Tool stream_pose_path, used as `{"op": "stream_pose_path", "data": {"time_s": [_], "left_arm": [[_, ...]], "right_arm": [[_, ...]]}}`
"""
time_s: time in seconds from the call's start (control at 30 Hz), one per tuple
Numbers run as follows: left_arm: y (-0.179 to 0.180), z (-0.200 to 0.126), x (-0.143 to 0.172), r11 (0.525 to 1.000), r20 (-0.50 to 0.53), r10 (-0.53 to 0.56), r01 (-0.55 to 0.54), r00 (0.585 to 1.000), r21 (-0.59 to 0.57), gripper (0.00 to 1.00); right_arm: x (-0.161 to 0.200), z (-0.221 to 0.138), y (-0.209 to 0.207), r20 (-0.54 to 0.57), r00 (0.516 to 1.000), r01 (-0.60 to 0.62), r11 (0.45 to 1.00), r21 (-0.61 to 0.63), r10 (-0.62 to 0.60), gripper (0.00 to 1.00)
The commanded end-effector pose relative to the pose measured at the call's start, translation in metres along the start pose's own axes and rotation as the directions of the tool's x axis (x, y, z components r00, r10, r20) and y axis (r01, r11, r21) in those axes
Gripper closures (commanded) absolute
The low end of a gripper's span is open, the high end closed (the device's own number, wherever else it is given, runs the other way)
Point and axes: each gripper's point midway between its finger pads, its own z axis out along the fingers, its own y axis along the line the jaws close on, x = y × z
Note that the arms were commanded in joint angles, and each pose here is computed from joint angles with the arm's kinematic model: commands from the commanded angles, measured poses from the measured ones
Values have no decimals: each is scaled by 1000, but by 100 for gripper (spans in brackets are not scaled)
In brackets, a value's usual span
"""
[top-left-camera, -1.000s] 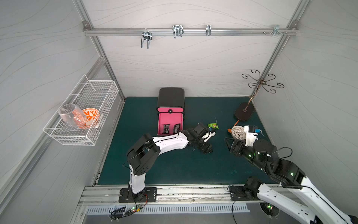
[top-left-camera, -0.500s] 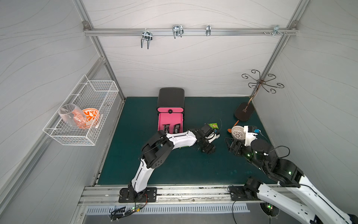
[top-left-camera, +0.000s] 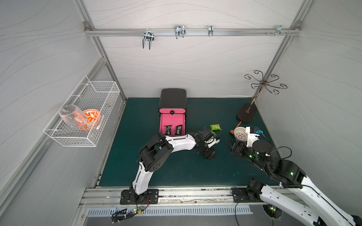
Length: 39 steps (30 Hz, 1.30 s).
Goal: Place the cookies into the drawer by color
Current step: Pick up the cookie at the center of the board.
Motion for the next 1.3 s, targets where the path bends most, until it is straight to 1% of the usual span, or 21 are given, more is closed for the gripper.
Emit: {"op": "stream_pose_path", "data": {"time_s": [0.0, 0.1, 0.17, 0.23, 0.4, 0.5, 0.53, 0.57, 0.7, 0.83, 0.93, 1.0, 1.1, 1.17, 1.27], "left_arm": [[7, 15, 40, 996, -131, -21, 10, 991, -86, 26], [14, 23, 44, 983, -171, -17, -15, 985, -184, 32], [22, 27, 50, 958, -217, 3, -66, 976, -281, 36], [28, 27, 57, 930, -251, 18, -109, 968, -352, 39], [38, 26, 72, 901, -281, 7, -128, 960, -416, 52], [39, 23, 73, 899, -271, -12, -108, 962, -424, 66], [37, 21, 70, 903, -254, -21, -91, 967, -421, 69], [34, 18, 66, 907, -230, -29, -71, 973, -415, 70], [22, -1, 41, 924, -104, -56, 12, 993, -382, 71], [22, -41, 8, 918, 57, -87, 102, 995, -383, 72], [32, -79, -14, 904, 176, -112, 174, 978, -390, 72], [42, -106, -25, 891, 257, -134, 229, 957, -392, 72], [63, -140, -35, 863, 350, -155, 298, 924, -407, 71], [79, -158, -39, 842, 390, -157, 329, 908, -427, 71], [106, -178, -38, 802, 421, -166, 370, 892, -468, 70]], "right_arm": [[0, 5, 3, -2, 1000, -14, 1000, -7, 14, 24], [0, 6, 4, -5, 1000, -14, 1000, -9, 14, 24], [1, 6, 3, -8, 1000, -14, 1000, -5, 14, 24], [1, 4, 1, -6, 1000, -13, 1000, 1, 14, 24], [2, 3, -5, 17, 999, -30, 1000, 7, 30, 24], [1, 5, -3, 20, 999, -33, 999, -1, 33, 24], [1, 5, -2, 18, 999, -32, 999, -1, 32, 24], [1, 6, -1, 15, 999, -31, 1000, 0, 31, 24], [1, 6, -1, 4, 1000, -26, 1000, 8, 26, 24], [2, 3, -5, 11, 1000, -26, 1000, 15, 25, 24], [1, 0, -7, 21, 999, -32, 999, 12, 32, 24], [1, -1, -8, 24, 999, -33, 999, 12, 32, 24], [1, 0, -8, 23, 999, -36, 999, 14, 36, 24], [2, 1, -6, 18, 999, -36, 999, 11, 36, 24], [1, 2, -4, 15, 999, -36, 999, 6, 36, 24]]}}
